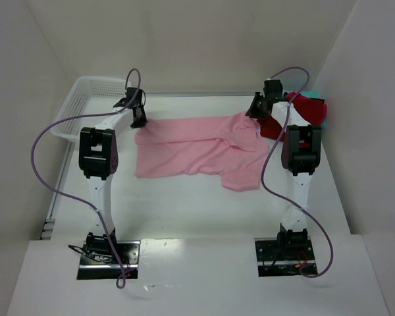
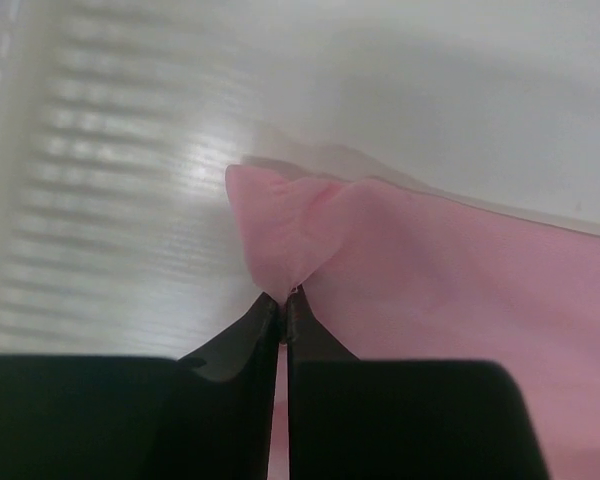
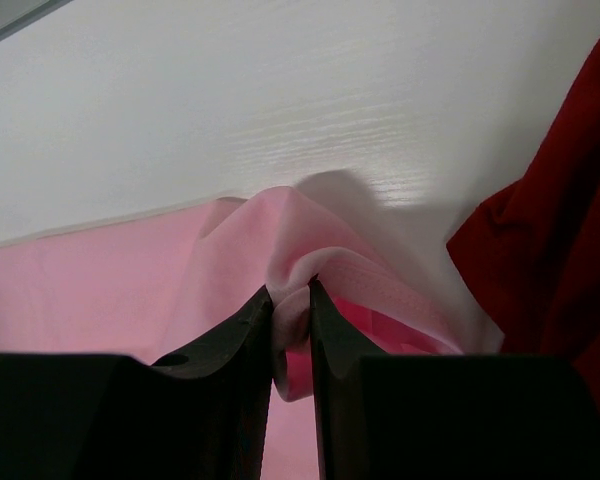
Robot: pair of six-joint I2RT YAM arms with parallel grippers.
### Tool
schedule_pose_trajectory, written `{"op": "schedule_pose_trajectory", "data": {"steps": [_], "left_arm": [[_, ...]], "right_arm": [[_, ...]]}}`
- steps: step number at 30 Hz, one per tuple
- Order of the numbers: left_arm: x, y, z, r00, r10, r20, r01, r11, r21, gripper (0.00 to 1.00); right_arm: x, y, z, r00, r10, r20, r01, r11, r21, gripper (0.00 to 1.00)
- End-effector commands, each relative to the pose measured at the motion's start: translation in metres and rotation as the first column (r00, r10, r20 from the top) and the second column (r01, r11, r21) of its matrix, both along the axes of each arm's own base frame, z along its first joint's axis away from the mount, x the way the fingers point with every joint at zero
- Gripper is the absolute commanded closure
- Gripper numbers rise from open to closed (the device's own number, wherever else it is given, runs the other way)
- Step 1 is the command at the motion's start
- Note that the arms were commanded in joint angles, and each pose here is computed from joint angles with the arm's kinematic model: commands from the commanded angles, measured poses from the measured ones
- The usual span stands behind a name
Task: Fold and stack the t-shirts
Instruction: Fold the flattened tshirt in 1/3 of the way
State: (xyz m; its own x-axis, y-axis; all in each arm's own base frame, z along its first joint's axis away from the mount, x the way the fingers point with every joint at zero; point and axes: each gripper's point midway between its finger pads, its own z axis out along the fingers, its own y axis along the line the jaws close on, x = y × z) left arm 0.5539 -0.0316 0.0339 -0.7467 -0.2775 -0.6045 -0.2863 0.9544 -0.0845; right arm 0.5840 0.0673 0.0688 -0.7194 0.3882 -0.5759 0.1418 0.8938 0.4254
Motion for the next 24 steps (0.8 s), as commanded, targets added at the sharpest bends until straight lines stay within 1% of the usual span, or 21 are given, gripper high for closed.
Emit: {"op": "schedule_pose_trajectory", "data": {"steps": [1,2,4,7,8,11,12,13,14,16,17,19,20,21,24], "left_arm": [[0.028,0.000,0.015,0.998,0.002,0.069,-0.003,1.000,0.003,0.94],[0.030,0.002,0.015,0.998,0.009,0.066,-0.009,1.000,0.011,0.94],[0.040,0.002,0.019,0.997,0.001,0.082,-0.003,1.000,0.016,0.94],[0.051,0.003,0.020,0.996,-0.001,0.086,-0.001,1.000,0.030,0.94],[0.050,0.005,0.012,0.998,-0.003,0.064,0.000,0.999,0.044,0.94],[0.062,0.004,0.018,0.997,-0.003,0.082,0.000,0.999,0.043,0.94],[0.063,0.005,0.016,0.997,0.002,0.083,-0.006,0.999,0.050,0.92],[0.063,0.005,0.016,0.997,0.002,0.083,-0.006,0.999,0.050,0.90],[0.063,0.005,0.016,0.997,0.002,0.083,-0.006,0.999,0.050,0.90],[0.063,0.005,0.016,0.997,0.002,0.083,-0.006,0.999,0.050,0.80],[0.064,0.005,0.022,0.996,0.002,0.092,-0.007,0.999,0.049,0.69],[0.063,0.005,0.025,0.995,0.002,0.095,-0.007,0.999,0.049,0.65],[0.063,0.005,0.025,0.995,0.002,0.095,-0.007,0.999,0.049,0.58],[0.063,0.011,0.032,0.994,0.012,0.105,-0.017,0.999,0.048,0.58],[0.064,0.009,0.037,0.994,-0.004,0.112,-0.001,0.999,0.045,0.51]], "right_arm": [[0.013,0.002,0.028,0.997,0.009,0.078,-0.009,1.000,-0.008,0.76],[0.016,0.002,0.034,0.996,0.009,0.093,-0.009,1.000,-0.007,0.76],[0.017,0.002,0.026,0.997,0.009,0.076,-0.009,1.000,-0.008,0.76],[0.022,0.002,0.031,0.996,0.009,0.093,-0.009,1.000,-0.007,0.76],[0.025,0.002,0.030,0.995,0.009,0.094,-0.009,1.000,-0.007,0.76],[0.031,-0.002,0.031,0.995,-0.007,0.101,0.009,1.000,-0.022,0.76],[0.031,-0.004,0.033,0.995,-0.006,0.103,0.009,0.999,-0.036,0.76],[0.031,-0.005,0.026,0.996,-0.012,0.092,0.016,0.999,-0.042,0.76],[0.034,-0.005,0.031,0.995,-0.012,0.103,0.016,0.999,-0.042,0.76],[0.034,-0.007,0.025,0.995,-0.012,0.097,0.017,0.998,-0.057,0.71],[0.035,-0.010,0.022,0.996,-0.016,0.091,0.023,0.997,-0.074,0.67],[0.038,-0.014,0.027,0.994,-0.031,0.104,0.040,0.995,-0.087,0.63],[0.038,-0.014,0.027,0.994,-0.031,0.104,0.040,0.995,-0.088,0.59],[0.040,-0.014,0.026,0.994,-0.031,0.106,0.040,0.995,-0.087,0.57],[0.043,-0.028,0.028,0.993,-0.062,0.105,0.072,0.992,-0.099,0.44]]}}
